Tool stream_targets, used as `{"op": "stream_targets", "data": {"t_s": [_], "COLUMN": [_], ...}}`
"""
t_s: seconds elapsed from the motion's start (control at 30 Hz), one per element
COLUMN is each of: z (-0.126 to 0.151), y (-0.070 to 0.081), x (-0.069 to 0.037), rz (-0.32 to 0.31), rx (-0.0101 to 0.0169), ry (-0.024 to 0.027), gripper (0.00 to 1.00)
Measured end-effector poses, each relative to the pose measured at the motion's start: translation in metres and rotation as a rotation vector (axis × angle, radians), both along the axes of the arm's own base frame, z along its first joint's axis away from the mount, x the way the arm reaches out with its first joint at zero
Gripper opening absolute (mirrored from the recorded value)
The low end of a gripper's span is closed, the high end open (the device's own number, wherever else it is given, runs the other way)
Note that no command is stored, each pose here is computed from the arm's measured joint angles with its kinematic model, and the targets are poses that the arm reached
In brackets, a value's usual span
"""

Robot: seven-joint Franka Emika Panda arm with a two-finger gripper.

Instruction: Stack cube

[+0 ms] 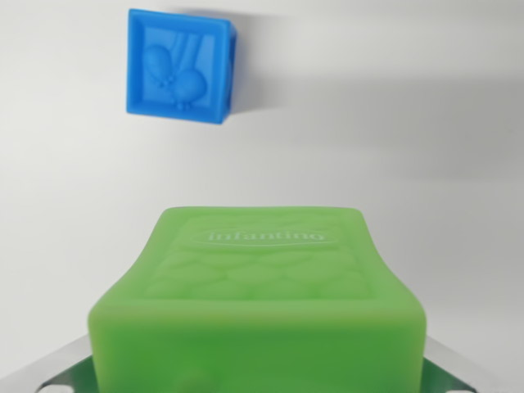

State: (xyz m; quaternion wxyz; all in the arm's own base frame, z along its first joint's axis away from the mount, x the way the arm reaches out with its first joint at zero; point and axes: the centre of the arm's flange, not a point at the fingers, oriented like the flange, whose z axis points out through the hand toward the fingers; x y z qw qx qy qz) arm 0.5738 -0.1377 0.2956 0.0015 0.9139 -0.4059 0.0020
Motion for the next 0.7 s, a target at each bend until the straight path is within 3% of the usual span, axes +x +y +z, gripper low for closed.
{"op": "stream_targets", "data": {"t_s": [0.7], "z": [0.008], "y": [0.022], "x": [0.034], "rz": [-0.017], "rx": [0.0], "ry": [-0.0003], "gripper": [0.0]}}
